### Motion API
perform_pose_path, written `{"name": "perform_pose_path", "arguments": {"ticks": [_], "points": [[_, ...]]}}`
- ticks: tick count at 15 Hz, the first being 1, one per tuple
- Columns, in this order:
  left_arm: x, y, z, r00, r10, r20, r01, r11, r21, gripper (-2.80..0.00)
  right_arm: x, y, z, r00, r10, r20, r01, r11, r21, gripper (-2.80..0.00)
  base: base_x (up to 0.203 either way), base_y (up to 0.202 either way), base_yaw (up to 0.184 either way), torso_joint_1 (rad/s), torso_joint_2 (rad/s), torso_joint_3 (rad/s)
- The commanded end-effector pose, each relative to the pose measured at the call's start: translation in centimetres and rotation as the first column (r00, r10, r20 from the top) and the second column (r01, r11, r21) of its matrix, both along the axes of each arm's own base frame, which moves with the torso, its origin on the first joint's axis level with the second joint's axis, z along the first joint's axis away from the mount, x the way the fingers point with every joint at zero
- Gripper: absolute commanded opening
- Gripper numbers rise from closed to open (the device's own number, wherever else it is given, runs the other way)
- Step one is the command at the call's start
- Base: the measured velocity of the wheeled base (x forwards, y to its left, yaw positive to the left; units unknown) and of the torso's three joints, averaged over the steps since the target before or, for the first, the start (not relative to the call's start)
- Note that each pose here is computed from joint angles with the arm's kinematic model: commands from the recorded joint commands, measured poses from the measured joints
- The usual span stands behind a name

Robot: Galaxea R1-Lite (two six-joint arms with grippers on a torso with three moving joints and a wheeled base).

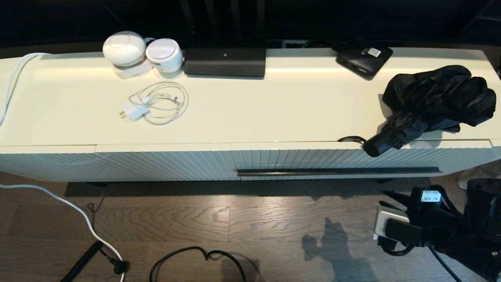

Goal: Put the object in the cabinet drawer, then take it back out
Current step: Open the drawer

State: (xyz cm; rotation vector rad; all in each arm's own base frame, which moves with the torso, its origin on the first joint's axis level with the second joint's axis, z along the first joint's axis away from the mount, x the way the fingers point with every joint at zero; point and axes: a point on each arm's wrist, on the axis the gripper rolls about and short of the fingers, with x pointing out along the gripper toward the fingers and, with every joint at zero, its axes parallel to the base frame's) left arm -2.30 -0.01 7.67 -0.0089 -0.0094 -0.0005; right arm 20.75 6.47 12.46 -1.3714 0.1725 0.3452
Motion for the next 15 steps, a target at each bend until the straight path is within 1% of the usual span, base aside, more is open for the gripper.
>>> {"name": "perform_pose_path", "arguments": {"ticks": [1, 2, 3, 6, 10, 13, 15], "points": [[0.0, 0.0, 0.0, 1.000, 0.000, 0.001, 0.000, 1.000, 0.000, -2.80, 0.5, -0.1, -1.1, 0.999, -0.010, -0.032, 0.010, 1.000, -0.014, 0.00, 0.000, 0.000, 0.000, 0.000, 0.00, 0.000], [0.0, 0.0, 0.0, 1.000, 0.000, 0.003, 0.000, 1.000, 0.000, -2.80, 0.2, -0.2, -1.0, 1.000, -0.009, -0.026, 0.009, 1.000, -0.012, 0.00, 0.000, 0.000, 0.000, 0.000, 0.00, 0.000], [0.0, 0.0, 0.0, 1.000, 0.000, 0.001, 0.000, 1.000, 0.000, -2.80, 0.1, -0.2, -1.2, 0.999, 0.000, -0.037, 0.000, 1.000, -0.011, 0.00, 0.000, 0.000, 0.000, 0.000, 0.00, 0.000], [0.0, 0.0, 0.0, 1.000, 0.000, 0.003, 0.000, 1.000, 0.000, -2.80, 0.7, 0.1, -2.2, 0.996, 0.032, -0.077, -0.032, 0.999, 0.004, 0.00, 0.000, 0.000, 0.000, 0.000, 0.00, 0.000], [0.0, 0.0, 0.0, 1.000, 0.000, 0.001, 0.000, 1.000, 0.000, -2.80, 2.0, 0.7, -3.7, 0.992, 0.074, -0.106, -0.072, 0.997, 0.027, 0.00, 0.000, 0.000, 0.000, 0.000, 0.00, 0.000], [0.0, 0.0, 0.0, 1.000, 0.000, 0.003, 0.000, 1.000, 0.000, -2.80, 3.7, 1.3, -3.8, 0.995, 0.085, -0.061, -0.082, 0.996, 0.045, 0.00, 0.000, 0.000, 0.000, 0.000, 0.00, 0.000], [0.0, 0.0, 0.0, 1.000, 0.000, 0.003, 0.000, 1.000, 0.000, -2.80, 4.4, 1.6, -4.4, 0.995, 0.083, -0.051, -0.080, 0.995, 0.064, 0.00, 0.000, 0.000, 0.000, 0.000, 0.00, 0.000]]}}
